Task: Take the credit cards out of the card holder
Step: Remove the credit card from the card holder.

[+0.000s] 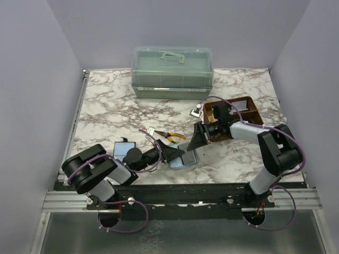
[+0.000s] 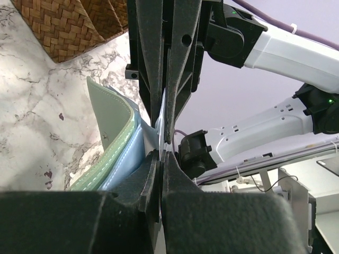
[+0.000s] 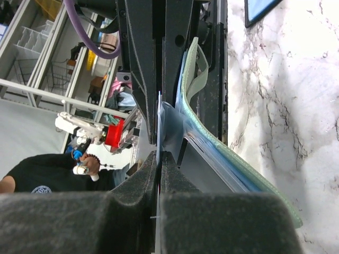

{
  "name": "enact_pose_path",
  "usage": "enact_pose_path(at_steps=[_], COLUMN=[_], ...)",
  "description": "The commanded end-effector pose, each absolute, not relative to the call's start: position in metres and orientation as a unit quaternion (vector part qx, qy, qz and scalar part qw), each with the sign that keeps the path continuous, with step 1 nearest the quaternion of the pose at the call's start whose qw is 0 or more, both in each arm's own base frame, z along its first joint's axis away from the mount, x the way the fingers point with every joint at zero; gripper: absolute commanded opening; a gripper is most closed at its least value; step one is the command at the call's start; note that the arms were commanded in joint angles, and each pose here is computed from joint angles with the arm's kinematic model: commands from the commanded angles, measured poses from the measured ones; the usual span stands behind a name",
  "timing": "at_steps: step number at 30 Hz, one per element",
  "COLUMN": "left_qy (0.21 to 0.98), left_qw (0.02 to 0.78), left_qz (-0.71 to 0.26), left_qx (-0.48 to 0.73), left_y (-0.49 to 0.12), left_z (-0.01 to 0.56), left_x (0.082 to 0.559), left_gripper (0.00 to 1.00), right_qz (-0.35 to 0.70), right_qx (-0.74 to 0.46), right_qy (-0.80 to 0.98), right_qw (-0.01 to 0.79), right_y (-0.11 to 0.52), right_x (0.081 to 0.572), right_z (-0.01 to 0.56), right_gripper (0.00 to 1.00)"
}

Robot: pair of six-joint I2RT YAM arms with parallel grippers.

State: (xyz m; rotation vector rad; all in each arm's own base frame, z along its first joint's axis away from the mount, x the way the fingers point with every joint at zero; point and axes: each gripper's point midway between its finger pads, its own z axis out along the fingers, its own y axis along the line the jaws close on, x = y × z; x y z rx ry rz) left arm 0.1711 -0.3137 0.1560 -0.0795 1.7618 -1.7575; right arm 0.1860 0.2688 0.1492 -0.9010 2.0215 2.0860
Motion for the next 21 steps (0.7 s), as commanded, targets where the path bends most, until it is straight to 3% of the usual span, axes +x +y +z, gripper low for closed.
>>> enact_pose_path(at_steps=[1, 21], left_qy=[0.634, 0.663], left_qw=[0.355, 0.359], left_qz=[-0.687, -0.657], left_qx=[-0.013, 0.009], left_y=[-0.300, -0.286], left_z=[0.181, 0.180], left_x=[0.168, 0.157], left_gripper=[0.00, 0.00], right_qz=[0.702, 0.704], right_qx=[-0.308, -0.316], right_qy=[0.640, 0.634], right_qw=[0.050, 0.057], right_y=[0.265, 0.264], right_x=[0.184, 0.183], right_z=[0.158, 0.162], right_gripper=[0.01, 0.00])
